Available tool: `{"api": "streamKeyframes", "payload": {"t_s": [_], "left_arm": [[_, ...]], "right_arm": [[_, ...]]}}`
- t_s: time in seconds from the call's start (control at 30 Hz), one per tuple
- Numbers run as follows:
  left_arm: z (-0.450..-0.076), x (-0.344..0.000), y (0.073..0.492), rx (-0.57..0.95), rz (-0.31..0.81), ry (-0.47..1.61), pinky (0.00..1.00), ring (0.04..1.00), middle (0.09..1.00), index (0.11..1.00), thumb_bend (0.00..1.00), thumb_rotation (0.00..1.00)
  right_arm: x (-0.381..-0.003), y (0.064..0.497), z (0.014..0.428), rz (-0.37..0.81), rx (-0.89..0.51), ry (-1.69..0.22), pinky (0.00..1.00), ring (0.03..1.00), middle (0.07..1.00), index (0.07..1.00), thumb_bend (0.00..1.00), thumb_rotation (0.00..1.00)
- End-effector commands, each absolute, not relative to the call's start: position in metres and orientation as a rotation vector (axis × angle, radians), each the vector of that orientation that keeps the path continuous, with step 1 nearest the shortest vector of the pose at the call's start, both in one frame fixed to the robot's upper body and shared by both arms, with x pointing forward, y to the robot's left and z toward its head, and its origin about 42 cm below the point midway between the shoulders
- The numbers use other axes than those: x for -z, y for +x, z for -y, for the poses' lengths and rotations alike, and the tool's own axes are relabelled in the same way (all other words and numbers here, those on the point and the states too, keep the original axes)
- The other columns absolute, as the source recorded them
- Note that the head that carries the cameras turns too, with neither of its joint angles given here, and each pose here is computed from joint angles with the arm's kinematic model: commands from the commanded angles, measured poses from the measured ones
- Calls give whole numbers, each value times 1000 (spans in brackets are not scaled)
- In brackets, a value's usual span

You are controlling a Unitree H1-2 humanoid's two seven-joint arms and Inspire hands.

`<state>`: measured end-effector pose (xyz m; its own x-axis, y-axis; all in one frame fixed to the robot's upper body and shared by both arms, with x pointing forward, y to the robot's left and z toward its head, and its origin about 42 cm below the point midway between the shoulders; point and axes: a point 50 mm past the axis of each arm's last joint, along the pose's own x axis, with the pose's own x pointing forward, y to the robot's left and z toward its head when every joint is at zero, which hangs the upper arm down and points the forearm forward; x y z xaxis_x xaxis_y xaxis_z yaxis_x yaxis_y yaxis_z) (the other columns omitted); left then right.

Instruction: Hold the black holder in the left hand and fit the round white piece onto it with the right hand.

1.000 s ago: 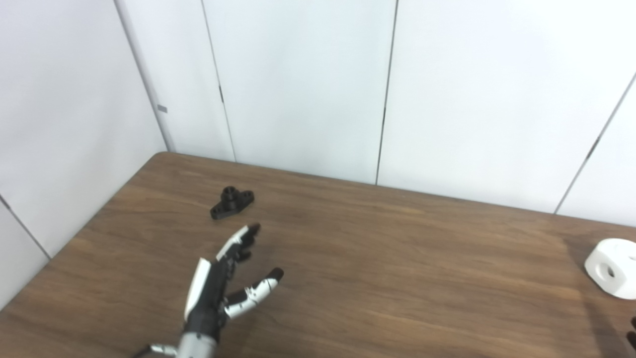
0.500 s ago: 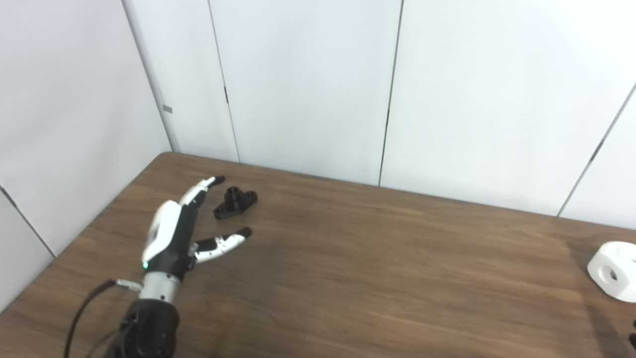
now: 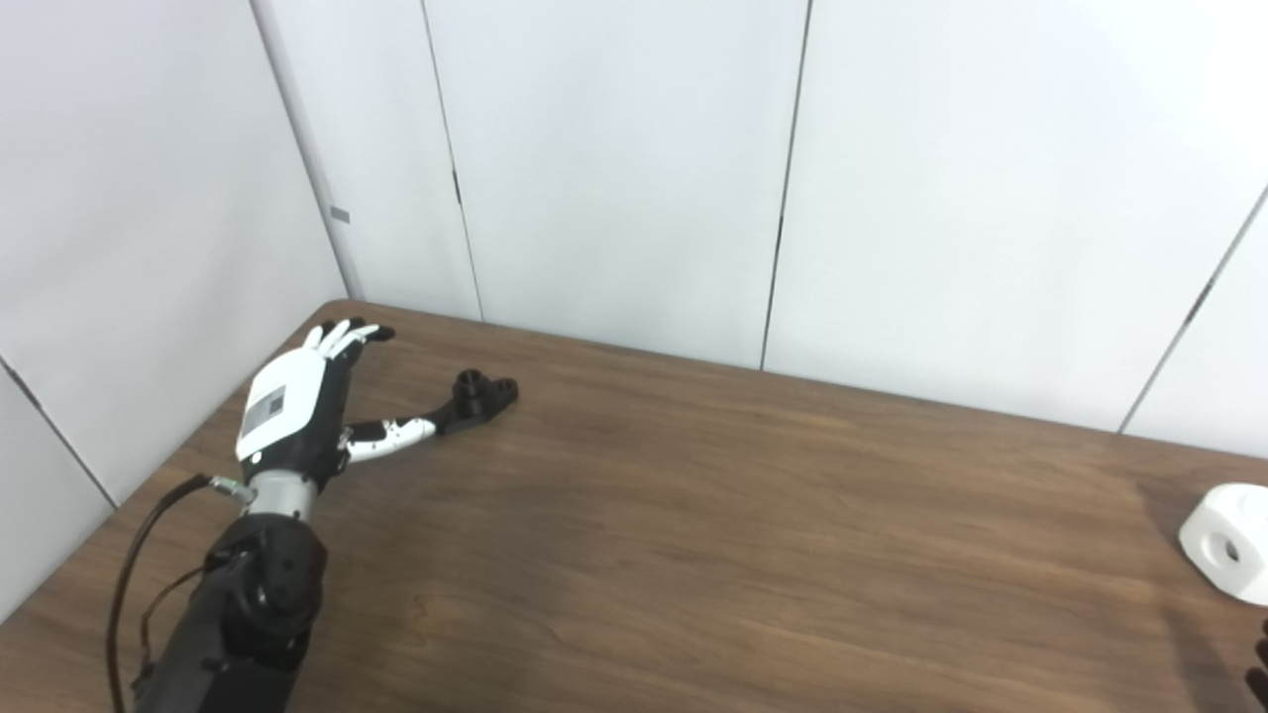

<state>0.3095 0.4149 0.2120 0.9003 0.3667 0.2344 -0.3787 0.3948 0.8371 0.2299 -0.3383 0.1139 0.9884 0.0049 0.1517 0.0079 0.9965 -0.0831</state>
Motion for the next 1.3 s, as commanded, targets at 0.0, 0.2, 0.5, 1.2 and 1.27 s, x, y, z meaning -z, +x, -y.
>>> {"api": "streamKeyframes", "payload": {"t_s": [0.0, 0.2, 0.5, 1.2, 1.27], "left_arm": [[-423, -238, 321, -528, 121, 1125, 969, 975, 924, 815, 871, 344], [-426, -230, 340, -545, 86, 1106, 940, 952, 904, 793, 882, 313], [-425, -217, 363, -489, -58, 917, 904, 971, 928, 807, 898, 308], [-429, -188, 386, -453, -157, 897, 923, 958, 915, 779, 957, 335], [-428, -187, 388, -452, -162, 892, 923, 957, 912, 772, 950, 332]], "right_arm": [[-92, 215, 326, 92, 10, -17, 1000, 1000, 987, 971, 659, 1000], [-92, 213, 325, 88, 11, -17, 1000, 1000, 976, 974, 645, 1000], [-94, 212, 325, 84, 10, -24, 1000, 1000, 964, 971, 618, 1000], [-95, 211, 323, 85, 7, -19, 1000, 1000, 954, 962, 615, 1000], [-95, 211, 323, 86, 10, -18, 1000, 1000, 954, 963, 617, 1000]]}}
